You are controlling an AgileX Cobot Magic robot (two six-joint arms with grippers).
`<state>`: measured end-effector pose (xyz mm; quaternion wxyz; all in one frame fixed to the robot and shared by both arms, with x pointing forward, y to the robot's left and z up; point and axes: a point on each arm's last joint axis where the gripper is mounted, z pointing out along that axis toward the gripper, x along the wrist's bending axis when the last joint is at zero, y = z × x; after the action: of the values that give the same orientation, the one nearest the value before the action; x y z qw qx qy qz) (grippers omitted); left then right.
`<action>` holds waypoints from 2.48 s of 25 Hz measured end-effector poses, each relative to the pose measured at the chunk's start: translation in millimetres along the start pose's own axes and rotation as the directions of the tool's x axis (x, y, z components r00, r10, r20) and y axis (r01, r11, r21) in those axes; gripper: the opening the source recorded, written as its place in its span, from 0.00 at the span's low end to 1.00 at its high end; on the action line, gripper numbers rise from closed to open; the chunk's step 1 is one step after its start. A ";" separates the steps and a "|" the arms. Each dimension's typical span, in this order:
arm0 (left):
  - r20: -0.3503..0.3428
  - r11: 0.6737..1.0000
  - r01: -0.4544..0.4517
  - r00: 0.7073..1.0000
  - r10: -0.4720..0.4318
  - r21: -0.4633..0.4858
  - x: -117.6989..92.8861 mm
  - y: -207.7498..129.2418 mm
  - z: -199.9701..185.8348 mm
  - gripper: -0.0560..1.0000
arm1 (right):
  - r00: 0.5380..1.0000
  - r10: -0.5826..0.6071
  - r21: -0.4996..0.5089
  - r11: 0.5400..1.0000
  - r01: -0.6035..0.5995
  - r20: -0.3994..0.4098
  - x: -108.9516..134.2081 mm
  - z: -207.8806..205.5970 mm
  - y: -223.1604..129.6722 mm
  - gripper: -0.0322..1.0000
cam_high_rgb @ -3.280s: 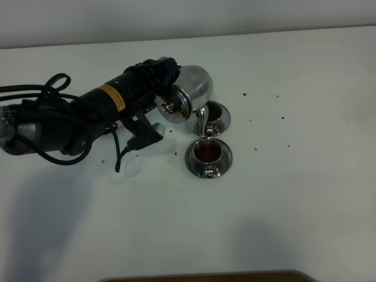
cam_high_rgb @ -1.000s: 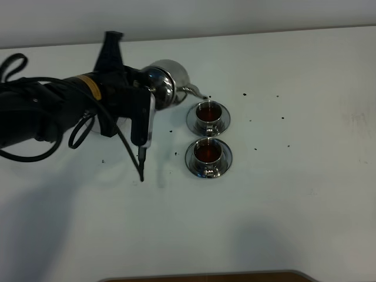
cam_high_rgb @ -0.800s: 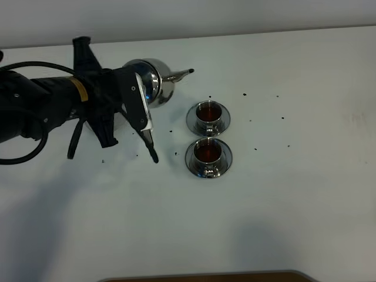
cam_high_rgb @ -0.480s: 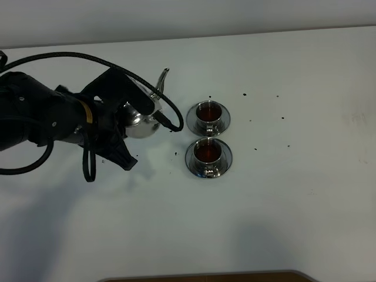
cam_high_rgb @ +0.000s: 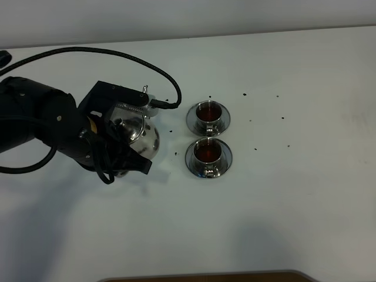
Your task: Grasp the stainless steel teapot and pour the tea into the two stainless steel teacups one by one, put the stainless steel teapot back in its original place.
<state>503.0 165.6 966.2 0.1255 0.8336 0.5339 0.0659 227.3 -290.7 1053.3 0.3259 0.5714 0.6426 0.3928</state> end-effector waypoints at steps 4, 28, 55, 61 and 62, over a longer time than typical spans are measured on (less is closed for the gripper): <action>0.013 0.998 -0.052 0.999 0.052 0.047 -6.6 5.0 10.7 0.28 | 1.000 0.000 0.000 1.000 0.000 0.000 0.0 0.0 0.0 0.50; 0.016 0.968 -0.213 0.977 0.213 0.133 -10.2 16.4 10.3 0.28 | 1.000 0.000 0.000 1.000 0.000 0.000 0.0 0.0 0.0 0.50; -0.148 0.945 0.325 0.937 -0.317 0.032 88.2 81.8 21.0 0.28 | 1.000 0.000 0.000 1.000 0.000 0.000 0.0 0.0 0.0 0.50; -0.166 0.937 0.333 0.935 -0.313 0.108 91.3 89.8 35.4 0.28 | 1.000 0.000 0.000 1.000 0.000 0.000 0.0 0.0 0.0 0.50; -0.167 0.936 0.332 0.936 -0.311 0.115 91.5 89.5 37.5 0.28 | 1.000 0.000 0.000 1.000 0.000 0.000 0.0 0.0 0.0 0.50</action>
<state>628.8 207.7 953.1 0.0356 0.7347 0.6741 0.0676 227.3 -290.7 1053.3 0.3259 0.5714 0.6426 0.3928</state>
